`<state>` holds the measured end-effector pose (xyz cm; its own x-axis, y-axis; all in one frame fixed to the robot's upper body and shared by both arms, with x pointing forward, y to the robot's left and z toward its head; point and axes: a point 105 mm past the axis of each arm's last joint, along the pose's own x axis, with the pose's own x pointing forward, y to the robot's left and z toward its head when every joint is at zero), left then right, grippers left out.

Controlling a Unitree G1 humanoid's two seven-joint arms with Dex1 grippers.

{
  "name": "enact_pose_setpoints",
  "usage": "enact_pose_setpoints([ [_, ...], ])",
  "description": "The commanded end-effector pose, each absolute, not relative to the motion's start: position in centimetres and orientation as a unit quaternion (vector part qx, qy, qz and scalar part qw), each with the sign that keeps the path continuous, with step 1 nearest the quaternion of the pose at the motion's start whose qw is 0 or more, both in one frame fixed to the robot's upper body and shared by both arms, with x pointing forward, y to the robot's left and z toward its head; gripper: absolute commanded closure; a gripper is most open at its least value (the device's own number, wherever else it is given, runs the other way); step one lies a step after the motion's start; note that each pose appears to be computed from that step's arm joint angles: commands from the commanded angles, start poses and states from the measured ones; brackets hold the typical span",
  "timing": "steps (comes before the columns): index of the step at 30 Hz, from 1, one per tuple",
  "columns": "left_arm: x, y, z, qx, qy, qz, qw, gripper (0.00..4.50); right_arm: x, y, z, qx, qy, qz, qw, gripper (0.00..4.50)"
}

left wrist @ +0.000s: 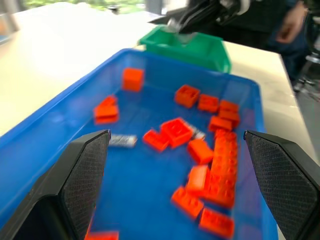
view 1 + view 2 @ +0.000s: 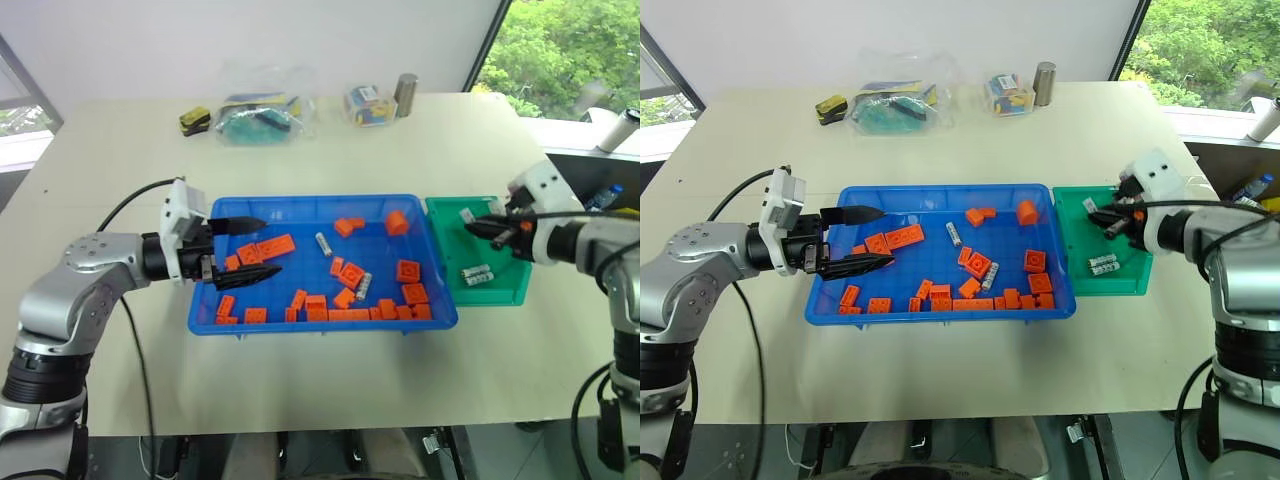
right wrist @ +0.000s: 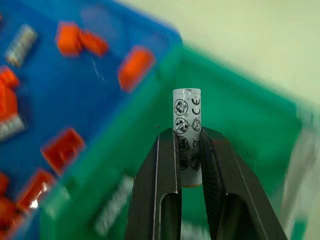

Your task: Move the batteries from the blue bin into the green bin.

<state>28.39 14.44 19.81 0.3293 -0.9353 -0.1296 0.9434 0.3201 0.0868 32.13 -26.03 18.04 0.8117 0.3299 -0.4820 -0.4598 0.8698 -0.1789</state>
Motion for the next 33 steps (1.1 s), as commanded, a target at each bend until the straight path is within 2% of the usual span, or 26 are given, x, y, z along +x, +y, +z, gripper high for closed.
enact_pose_setpoints([
  [1,28.4,14.7,20.5,0.084,0.012,-0.578,0.811,0.00,32.0,-27.3,19.8,-0.150,0.191,0.183,0.953,4.46],
  [3,28.4,14.7,20.4,0.084,0.012,-0.578,0.811,0.00,32.1,-27.3,19.7,-0.139,0.190,0.181,0.955,3.34],
  [4,28.4,14.7,20.4,0.085,0.012,-0.578,0.811,0.00,32.1,-27.3,19.7,-0.136,0.190,0.181,0.955,3.02],
  [5,28.3,14.7,20.4,0.084,0.012,-0.578,0.812,0.00,32.4,-27.3,19.6,-0.145,0.190,0.179,0.954,2.42],
  [7,28.2,14.7,20.4,0.084,0.011,-0.577,0.812,0.00,32.9,-27.1,19.8,-0.159,0.183,0.182,0.953,1.61],
  [12,28.0,14.8,20.3,0.085,0.010,-0.573,0.815,0.00,34.7,-23.5,22.8,-0.162,0.130,0.242,0.948,1.61],
  [17,28.1,15.0,20.4,0.087,0.009,-0.567,0.819,0.00,36.0,-14.9,24.4,-0.134,0.084,0.352,0.923,1.61],
  [20,28.1,14.9,20.5,0.088,0.007,-0.564,0.821,0.00,36.1,-10.1,22.4,-0.115,0.101,0.402,0.903,1.61],
  [24,28.1,15.0,20.7,0.091,0.005,-0.560,0.823,0.00,36.0,-6.4,18.5,-0.110,0.144,0.426,0.886,1.61],
  [33,27.8,15.4,21.0,0.095,0.004,-0.549,0.830,0.00,35.6,-4.2,13.3,-0.092,0.208,0.431,0.873,1.61],
])
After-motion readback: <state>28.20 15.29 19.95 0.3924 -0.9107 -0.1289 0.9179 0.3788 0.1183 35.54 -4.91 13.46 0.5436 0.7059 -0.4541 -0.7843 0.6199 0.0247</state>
